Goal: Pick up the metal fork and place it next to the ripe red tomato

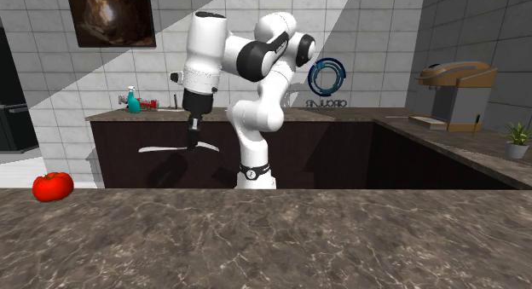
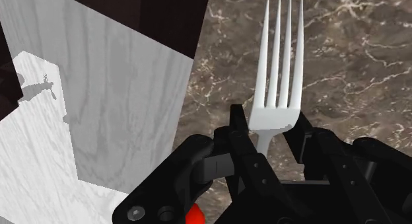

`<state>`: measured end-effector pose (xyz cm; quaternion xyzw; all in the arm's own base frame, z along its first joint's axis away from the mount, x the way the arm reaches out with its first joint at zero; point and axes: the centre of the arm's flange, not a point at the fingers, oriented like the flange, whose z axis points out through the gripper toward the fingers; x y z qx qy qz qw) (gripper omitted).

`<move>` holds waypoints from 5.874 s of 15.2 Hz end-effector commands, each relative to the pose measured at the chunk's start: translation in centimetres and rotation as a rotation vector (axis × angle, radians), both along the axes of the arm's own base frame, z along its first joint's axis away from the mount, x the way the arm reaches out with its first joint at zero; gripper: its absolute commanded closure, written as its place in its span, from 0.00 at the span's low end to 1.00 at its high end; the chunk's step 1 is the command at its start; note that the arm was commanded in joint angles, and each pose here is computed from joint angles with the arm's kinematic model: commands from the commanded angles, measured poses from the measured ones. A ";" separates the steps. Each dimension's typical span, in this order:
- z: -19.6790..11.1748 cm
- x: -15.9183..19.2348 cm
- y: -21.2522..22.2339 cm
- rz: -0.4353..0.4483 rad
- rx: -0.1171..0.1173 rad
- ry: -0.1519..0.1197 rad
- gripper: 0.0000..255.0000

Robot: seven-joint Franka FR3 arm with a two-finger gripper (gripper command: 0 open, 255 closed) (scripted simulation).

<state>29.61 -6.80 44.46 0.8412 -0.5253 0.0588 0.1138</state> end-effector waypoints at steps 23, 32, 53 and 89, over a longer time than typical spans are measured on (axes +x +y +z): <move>0.1 5.0 -31.3 0.002 -0.001 0.000 1.00; 0.1 6.9 -43.0 0.002 -0.001 0.000 1.00; -5.7 9.0 -56.2 0.002 -0.001 0.000 1.00; -8.4 9.1 -54.9 0.002 -0.001 0.000 0.00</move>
